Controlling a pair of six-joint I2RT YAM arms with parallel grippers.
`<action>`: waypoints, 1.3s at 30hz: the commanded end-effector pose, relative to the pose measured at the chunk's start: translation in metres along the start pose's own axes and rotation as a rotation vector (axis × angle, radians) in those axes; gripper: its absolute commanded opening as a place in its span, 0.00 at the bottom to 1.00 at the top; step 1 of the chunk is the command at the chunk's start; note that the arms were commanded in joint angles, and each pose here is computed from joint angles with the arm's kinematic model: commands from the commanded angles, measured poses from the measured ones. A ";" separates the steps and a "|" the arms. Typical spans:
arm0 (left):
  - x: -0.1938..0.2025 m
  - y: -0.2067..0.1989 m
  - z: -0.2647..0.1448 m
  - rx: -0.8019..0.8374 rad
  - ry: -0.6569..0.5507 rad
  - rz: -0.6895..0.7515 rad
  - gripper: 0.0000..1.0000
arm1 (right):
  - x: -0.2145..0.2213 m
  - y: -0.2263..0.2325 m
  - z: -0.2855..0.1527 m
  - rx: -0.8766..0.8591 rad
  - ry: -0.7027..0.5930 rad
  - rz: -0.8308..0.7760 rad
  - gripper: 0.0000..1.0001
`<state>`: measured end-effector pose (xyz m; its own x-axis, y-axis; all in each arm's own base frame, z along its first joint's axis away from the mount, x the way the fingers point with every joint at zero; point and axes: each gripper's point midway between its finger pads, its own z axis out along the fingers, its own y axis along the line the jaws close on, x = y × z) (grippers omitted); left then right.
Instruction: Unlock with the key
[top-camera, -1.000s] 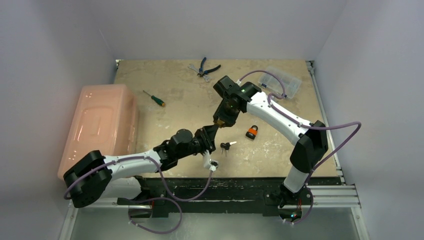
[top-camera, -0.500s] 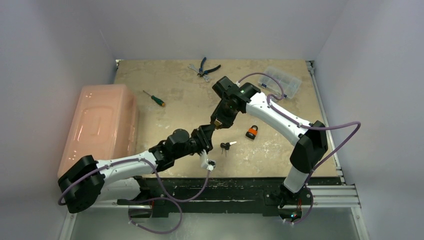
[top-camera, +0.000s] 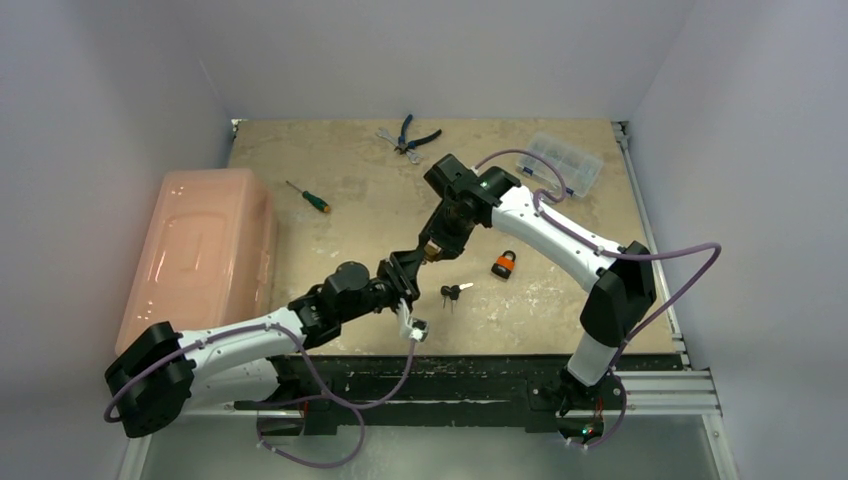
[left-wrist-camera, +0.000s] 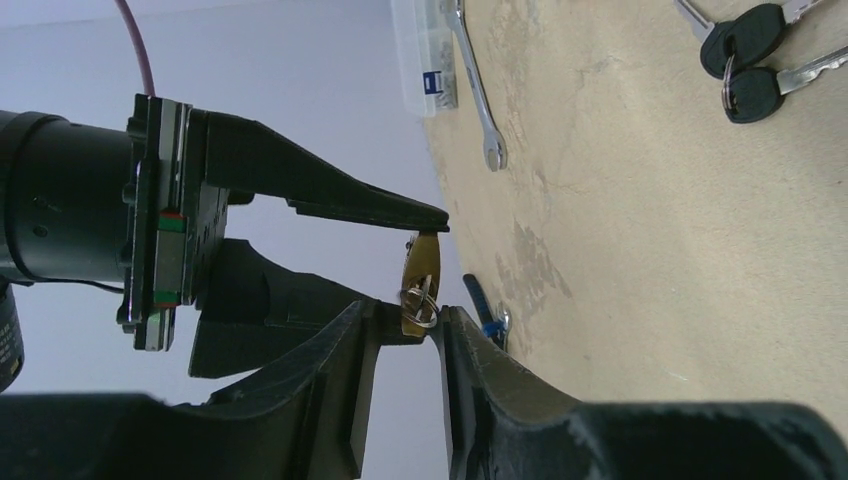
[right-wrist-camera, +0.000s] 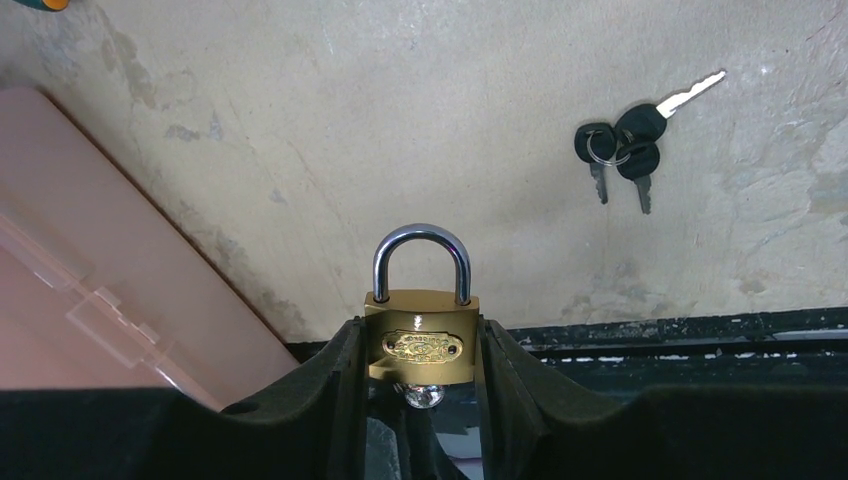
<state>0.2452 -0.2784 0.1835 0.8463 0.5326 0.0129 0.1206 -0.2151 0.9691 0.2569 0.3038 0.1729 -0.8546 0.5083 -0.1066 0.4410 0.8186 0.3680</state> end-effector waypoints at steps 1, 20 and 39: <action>0.018 0.044 -0.015 -0.184 0.068 -0.100 0.33 | 0.013 -0.027 -0.010 0.075 0.046 -0.002 0.00; 0.019 0.094 -0.032 -0.535 -0.044 -0.675 0.39 | -0.082 -0.054 -0.035 0.242 -0.366 0.057 0.00; 0.001 0.137 -0.035 -0.690 -0.396 -1.449 0.62 | -0.143 -0.017 -0.169 -0.277 -1.071 -0.307 0.00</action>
<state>0.2587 -0.2674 0.2871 0.3786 -0.0641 -0.9233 0.6204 0.7579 0.2018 0.3100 0.1636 0.2805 -0.4066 0.3894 -0.8265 0.2536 0.9172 0.3074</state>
